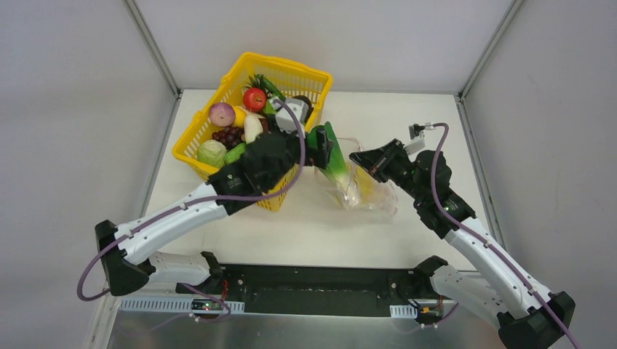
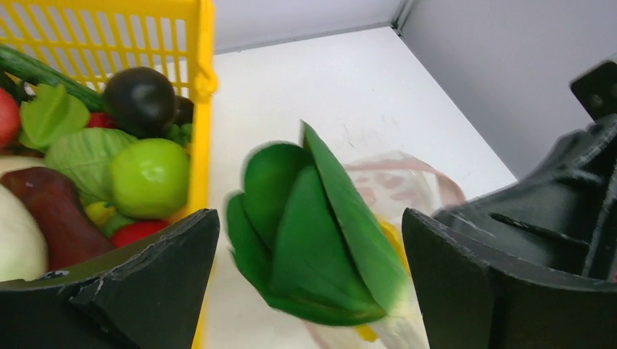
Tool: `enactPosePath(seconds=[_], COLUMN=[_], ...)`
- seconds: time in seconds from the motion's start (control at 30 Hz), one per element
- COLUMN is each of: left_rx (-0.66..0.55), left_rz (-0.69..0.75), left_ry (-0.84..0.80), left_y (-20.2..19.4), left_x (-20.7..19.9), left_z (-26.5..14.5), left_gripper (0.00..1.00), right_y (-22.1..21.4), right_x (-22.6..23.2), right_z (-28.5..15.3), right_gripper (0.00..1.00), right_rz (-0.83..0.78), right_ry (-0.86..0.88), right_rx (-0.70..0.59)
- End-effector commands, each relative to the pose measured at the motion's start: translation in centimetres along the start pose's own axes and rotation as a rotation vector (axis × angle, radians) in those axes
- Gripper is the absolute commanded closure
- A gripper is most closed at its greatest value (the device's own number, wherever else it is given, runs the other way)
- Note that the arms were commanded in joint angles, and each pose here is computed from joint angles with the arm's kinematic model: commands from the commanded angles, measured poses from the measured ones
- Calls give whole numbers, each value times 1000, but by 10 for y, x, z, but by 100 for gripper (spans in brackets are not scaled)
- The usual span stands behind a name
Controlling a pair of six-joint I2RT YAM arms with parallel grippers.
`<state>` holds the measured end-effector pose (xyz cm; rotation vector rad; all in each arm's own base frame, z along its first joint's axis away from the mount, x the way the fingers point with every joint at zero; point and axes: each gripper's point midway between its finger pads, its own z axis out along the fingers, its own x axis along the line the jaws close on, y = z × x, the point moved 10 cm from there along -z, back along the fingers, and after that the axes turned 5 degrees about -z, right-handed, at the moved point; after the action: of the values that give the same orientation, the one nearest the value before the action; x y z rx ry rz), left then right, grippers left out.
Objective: Place the food in the zip-top bag and seal the zipper
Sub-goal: Place the fake vegetable in the zipper food storage bag.
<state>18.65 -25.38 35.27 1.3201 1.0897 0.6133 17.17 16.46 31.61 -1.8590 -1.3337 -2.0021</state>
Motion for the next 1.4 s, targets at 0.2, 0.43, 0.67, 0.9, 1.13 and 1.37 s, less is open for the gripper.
enactPosePath(seconds=[0.2,0.43,0.67,0.9,1.13,1.37], left_rx=[507,647,663,640,705,801], left_rz=[30,89,177,195,119,76], left_ry=[-379,-446,-411,-401,-516,-544], left_y=[42,39,43,46,35,15], left_x=[34,37,52,55,46,47], left_z=[-11,-9,-18,-17,-9,-7], left_gripper=[1,1,1,1,1,1], right_y=[12,11,12,11,14,18], right_x=[30,34,36,33,34,36], right_z=[-7,-11,-25,-32,-41,-40], right_gripper=[100,100,100,100,100,100], right_rz=[-92,-128,-202,-246,-266,-261], right_ry=[145,180,199,192,193,181], right_rx=[26,55,33,36,-8,-29])
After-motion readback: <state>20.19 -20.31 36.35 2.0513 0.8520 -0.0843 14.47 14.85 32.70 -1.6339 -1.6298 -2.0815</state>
